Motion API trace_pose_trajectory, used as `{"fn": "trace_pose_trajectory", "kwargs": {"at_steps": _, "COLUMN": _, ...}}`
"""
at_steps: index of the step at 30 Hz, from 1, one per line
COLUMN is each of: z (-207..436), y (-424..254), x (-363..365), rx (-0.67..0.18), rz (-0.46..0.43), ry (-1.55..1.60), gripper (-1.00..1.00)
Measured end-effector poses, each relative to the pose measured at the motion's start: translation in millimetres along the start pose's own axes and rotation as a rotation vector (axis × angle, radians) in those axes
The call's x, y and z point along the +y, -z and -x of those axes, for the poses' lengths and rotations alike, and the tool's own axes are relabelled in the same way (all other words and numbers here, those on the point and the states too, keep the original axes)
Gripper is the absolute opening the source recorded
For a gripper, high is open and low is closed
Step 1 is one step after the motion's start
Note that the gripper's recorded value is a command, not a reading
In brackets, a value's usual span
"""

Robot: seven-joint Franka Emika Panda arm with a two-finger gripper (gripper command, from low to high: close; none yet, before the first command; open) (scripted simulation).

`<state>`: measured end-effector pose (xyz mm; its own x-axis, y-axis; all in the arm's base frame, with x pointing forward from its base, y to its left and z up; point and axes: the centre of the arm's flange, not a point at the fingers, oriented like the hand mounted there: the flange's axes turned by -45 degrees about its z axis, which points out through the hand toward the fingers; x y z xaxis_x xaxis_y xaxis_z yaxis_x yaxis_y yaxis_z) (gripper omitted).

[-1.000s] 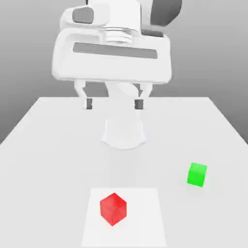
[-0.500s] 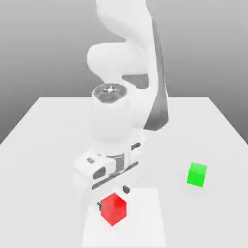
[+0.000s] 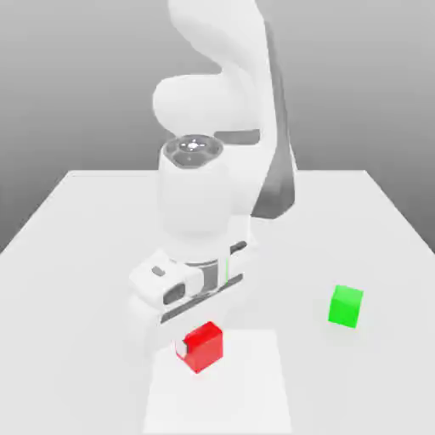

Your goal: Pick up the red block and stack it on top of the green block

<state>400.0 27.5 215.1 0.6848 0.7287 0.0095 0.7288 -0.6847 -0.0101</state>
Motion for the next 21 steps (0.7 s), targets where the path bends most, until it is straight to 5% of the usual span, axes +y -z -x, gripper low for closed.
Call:
{"fn": "trace_pose_trajectory", "kwargs": {"at_steps": 11, "z": -51.0, "y": 25.7, "x": -238.6, "rx": -0.010, "rz": 0.003, "ry": 0.403, "gripper": -1.00}}
{"fn": "trace_pose_trajectory", "kwargs": {"at_steps": 18, "z": -49.4, "y": -26.1, "x": -251.3, "rx": -0.013, "rz": 0.012, "ry": 0.428, "gripper": -1.00}}
{"fn": "trace_pose_trajectory", "kwargs": {"at_steps": 19, "z": -48.5, "y": -33.6, "x": -251.9, "rx": -0.013, "rz": 0.010, "ry": 0.429, "gripper": 1.00}}
{"fn": "trace_pose_trajectory", "kwargs": {"at_steps": 21, "z": -48.4, "y": -33.6, "x": -250.8, "rx": -0.013, "rz": 0.010, "ry": 0.426, "gripper": 1.00}}
